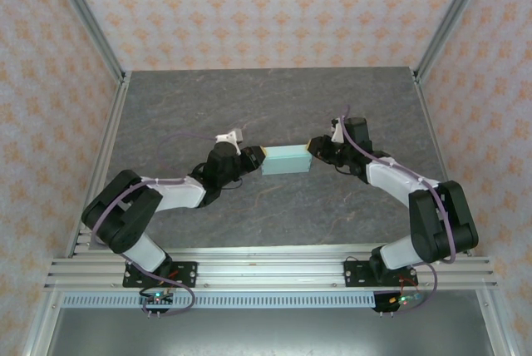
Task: Fold the paper box
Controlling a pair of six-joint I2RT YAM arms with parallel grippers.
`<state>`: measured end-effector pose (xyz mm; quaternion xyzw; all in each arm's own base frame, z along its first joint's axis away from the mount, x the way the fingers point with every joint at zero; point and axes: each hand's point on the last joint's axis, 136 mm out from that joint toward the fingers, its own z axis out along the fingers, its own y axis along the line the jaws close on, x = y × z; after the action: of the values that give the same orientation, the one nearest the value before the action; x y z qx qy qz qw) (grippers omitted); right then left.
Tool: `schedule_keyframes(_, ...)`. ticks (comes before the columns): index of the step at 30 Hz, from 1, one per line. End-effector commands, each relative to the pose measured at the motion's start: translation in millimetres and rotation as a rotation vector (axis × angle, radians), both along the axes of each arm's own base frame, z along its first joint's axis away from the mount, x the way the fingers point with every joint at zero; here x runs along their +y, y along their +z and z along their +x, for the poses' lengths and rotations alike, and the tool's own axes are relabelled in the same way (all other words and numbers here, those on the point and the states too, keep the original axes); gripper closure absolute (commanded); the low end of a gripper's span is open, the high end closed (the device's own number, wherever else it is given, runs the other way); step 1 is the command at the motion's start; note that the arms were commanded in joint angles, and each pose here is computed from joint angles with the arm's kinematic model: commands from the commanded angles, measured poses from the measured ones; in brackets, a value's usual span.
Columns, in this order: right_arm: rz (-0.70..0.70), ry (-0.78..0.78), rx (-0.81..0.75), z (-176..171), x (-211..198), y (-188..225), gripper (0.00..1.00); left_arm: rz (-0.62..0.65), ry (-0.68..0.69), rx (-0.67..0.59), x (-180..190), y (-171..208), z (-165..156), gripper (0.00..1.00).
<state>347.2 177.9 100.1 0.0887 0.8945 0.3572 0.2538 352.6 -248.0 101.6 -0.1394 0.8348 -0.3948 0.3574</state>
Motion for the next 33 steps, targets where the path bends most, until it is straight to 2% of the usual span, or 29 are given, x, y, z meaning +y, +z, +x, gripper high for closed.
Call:
schedule_keyframes(1,-0.216,0.005,0.419,-81,-29,-97,0.81,0.383,-0.097,0.471,48,-121,-92,0.87)
schedule_keyframes(4,-0.222,0.016,0.381,-71,-27,-85,0.78,0.388,-0.107,0.433,43,-107,-81,0.82)
schedule_keyframes(14,-0.257,0.031,0.327,-62,-25,-71,0.78,0.42,-0.145,0.368,33,-75,-63,0.55)
schedule_keyframes(18,-0.248,0.04,0.317,-60,-23,-67,0.76,0.416,-0.162,0.387,31,-80,-67,0.55)
schedule_keyframes(22,-0.246,0.061,0.294,-55,-21,-54,0.7,0.433,-0.155,0.402,35,-89,-70,0.61)
schedule_keyframes(28,-0.204,0.081,0.289,-49,-19,-37,0.62,0.437,-0.149,0.403,36,-91,-70,0.61)
schedule_keyframes(33,-0.126,0.084,0.298,-51,-15,-31,0.6,0.437,-0.147,0.401,36,-90,-68,0.61)
